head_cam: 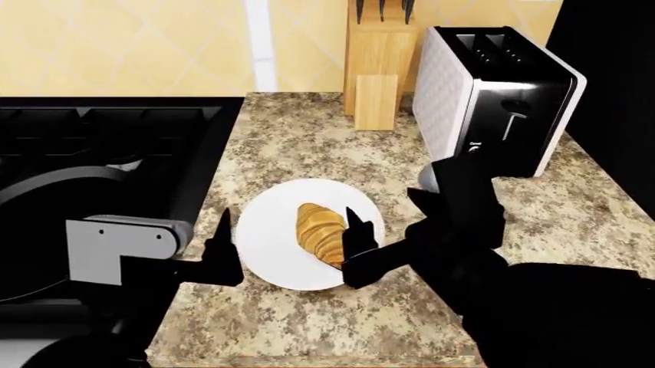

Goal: Pick the croissant and place it on the pan. Then turn on the stove to warm the croissant.

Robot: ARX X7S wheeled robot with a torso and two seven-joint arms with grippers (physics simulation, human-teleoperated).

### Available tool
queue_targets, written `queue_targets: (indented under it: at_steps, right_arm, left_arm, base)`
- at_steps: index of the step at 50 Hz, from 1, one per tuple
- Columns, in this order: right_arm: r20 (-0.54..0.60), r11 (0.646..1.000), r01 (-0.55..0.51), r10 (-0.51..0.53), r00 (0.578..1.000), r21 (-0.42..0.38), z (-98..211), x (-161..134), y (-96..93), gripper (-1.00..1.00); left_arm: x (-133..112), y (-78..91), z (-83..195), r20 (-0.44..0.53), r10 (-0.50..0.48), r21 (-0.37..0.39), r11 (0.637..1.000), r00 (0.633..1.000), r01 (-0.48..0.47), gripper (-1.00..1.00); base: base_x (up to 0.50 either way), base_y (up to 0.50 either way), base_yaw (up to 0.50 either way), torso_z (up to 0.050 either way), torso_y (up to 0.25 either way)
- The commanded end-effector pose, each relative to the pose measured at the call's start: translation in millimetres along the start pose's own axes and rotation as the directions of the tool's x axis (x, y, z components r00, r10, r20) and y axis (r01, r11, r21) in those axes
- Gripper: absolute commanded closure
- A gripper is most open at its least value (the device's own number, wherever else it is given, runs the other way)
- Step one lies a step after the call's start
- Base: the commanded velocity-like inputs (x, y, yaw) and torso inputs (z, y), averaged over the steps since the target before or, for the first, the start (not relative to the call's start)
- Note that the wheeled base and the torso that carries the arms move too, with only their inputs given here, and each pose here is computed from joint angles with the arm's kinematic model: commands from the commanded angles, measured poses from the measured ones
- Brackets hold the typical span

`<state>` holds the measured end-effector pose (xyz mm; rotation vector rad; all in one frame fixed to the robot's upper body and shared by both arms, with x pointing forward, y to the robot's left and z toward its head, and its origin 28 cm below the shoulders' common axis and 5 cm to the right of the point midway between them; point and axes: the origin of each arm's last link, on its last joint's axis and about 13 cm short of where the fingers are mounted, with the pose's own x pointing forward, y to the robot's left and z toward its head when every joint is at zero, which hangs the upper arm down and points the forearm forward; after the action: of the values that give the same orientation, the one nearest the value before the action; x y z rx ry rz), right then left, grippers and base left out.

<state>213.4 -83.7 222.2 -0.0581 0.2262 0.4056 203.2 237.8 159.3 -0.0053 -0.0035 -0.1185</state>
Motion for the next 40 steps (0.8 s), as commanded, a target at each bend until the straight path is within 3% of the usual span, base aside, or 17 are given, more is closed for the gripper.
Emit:
queue_targets:
  at_steps: [1, 22, 40]
  right_arm:
    - [-0.143, 0.999, -0.038, 0.040, 0.989, 0.019, 24.3, -4.3, 3.8, -1.00]
    - [-0.282, 0.998, -0.048, 0.060, 0.957, 0.047, 41.0, 8.7, 22.5, -1.00]
    - [-0.329, 0.998, -0.058, 0.059, 0.942, 0.013, 46.0, 37.5, 16.1, -1.00]
  left_arm:
    - [0.1, 8.7, -1.6, 0.065, 0.010, 0.002, 1.000, 0.998, -0.010, -1.00]
    - [0.8, 24.7, -9.7, 0.129, 0.027, -0.046, 0.999, 0.991, -0.021, -1.00]
    - [17.6, 28.9, -18.5, 0.108, 0.021, -0.062, 0.998, 0.994, -0.014, -1.00]
  base:
    - [0.00, 0.00, 0.00, 0.000, 0.000]
    - [0.00, 0.00, 0.00, 0.000, 0.000]
    - [0.00, 0.00, 0.00, 0.000, 0.000]
